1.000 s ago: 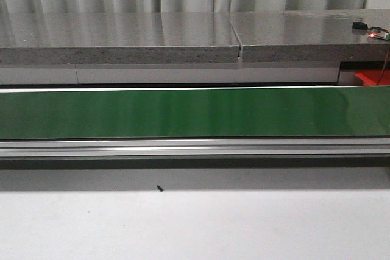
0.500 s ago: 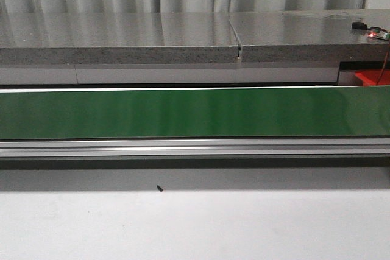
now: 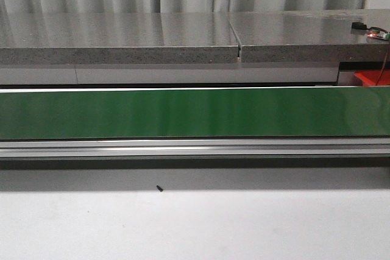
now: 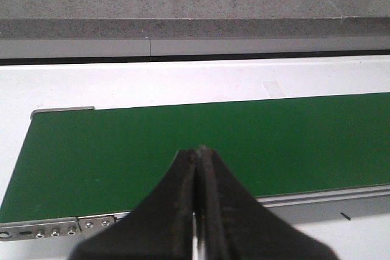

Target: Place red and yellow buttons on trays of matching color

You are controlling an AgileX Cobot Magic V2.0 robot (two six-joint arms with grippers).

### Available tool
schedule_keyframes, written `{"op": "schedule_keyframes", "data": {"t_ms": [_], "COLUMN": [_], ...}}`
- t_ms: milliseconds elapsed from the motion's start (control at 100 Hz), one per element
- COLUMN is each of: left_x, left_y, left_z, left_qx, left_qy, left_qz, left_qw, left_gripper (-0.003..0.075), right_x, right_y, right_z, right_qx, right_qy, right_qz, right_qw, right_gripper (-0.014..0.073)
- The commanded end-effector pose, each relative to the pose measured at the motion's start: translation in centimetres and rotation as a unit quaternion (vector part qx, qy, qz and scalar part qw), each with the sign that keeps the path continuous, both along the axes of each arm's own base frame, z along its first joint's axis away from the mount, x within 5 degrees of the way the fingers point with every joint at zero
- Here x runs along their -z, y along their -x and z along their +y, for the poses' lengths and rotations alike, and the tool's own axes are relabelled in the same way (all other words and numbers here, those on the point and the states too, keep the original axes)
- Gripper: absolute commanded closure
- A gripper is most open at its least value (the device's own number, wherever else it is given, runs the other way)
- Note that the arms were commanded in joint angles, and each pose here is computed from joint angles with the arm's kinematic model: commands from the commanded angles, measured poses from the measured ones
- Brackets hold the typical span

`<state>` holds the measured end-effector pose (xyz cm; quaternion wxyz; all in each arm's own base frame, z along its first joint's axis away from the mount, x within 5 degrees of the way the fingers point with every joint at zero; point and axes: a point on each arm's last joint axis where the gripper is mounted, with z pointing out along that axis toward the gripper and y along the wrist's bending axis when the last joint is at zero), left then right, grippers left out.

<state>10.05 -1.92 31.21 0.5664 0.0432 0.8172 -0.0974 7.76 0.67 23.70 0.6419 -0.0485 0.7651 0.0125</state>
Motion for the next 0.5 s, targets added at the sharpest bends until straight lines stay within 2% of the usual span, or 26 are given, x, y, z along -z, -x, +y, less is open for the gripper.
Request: {"op": "schedule_keyframes", "data": {"t_ms": [0, 370, 490], "left_x": [-1.4, -1.4, -1.4], "left_y": [-0.2, -0.2, -0.2], "left_z": [0.0, 0.0, 0.0], "left_qx": [-0.008, -0.008, -0.008], "left_qy": [0.015, 0.015, 0.015], "left_qz": [-0.042, -0.042, -0.042], "left_qw": [0.999, 0.999, 0.999], "left_gripper": [0.0741, 0.0741, 0.0741], "right_x": [-0.6, 2.5, 3.0], "right_y": [0.5, 2.3, 2.3], "right_z": [-0.2, -0.3, -0.3], "right_qx": [0.007, 0.008, 0.008], "right_qy": [0.0, -0.003, -0.003], "right_qz": [-0.072, -0.126, -0.12], "right_qw": [0.997, 0.992, 0.993], "right_gripper": [0.0664, 0.0664, 0.0664]}}
